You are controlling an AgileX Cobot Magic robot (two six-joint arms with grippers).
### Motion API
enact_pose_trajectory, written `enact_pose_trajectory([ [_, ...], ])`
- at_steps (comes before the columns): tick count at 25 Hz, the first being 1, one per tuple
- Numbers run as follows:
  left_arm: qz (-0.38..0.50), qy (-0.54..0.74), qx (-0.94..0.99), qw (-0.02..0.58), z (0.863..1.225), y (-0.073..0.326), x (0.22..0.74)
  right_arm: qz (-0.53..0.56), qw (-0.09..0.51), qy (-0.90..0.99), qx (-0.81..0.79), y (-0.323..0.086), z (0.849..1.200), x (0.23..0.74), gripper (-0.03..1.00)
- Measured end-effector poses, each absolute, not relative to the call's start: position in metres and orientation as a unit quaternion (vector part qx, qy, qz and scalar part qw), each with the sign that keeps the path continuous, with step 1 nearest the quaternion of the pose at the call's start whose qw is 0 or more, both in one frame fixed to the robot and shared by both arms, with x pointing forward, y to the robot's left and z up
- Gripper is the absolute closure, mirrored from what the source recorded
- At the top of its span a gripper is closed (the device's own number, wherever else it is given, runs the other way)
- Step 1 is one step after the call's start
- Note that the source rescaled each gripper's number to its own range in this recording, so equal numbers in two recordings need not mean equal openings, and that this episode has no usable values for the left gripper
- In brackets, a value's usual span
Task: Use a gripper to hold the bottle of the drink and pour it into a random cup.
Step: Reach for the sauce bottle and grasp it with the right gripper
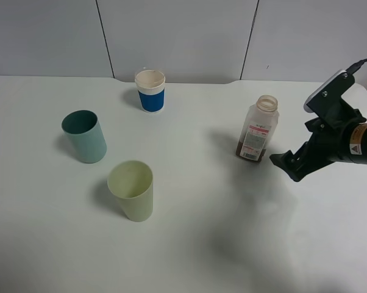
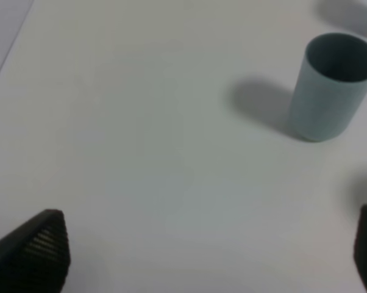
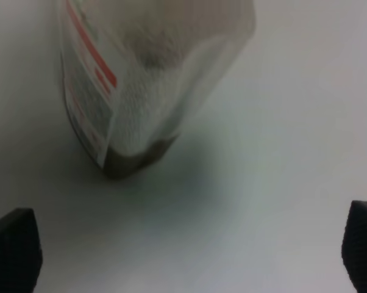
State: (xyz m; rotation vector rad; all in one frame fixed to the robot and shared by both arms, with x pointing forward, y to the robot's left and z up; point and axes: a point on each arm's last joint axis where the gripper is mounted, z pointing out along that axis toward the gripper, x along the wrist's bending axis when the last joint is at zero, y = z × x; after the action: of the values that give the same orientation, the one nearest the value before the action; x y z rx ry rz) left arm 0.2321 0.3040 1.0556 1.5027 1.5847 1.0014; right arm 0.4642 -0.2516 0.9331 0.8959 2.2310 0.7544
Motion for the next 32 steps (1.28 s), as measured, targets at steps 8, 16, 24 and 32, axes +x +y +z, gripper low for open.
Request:
enact_pose_trajectory([
  [8, 0.389, 0.615, 0.583, 0.361, 1.056, 0.304, 0.232, 0.291, 0.289, 0.844, 0.345, -0.261, 0.919, 0.471, -0.03],
  [16, 0.389, 0.615, 0.583, 0.361, 1.056, 0.304, 0.232, 0.352, 0.273, 0.831, 0.332, -0.265, 0.905, 0.479, -0.03],
  [24, 0.389, 0.615, 0.583, 0.361, 1.056, 0.304, 0.232, 0.416, 0.244, 0.818, 0.313, -0.255, 0.891, 0.482, -0.03],
  [32, 0.389, 0.615, 0.583, 0.361, 1.056, 0.304, 0.232, 0.411, 0.247, 0.835, 0.270, -0.254, 0.895, 0.491, -0.03],
])
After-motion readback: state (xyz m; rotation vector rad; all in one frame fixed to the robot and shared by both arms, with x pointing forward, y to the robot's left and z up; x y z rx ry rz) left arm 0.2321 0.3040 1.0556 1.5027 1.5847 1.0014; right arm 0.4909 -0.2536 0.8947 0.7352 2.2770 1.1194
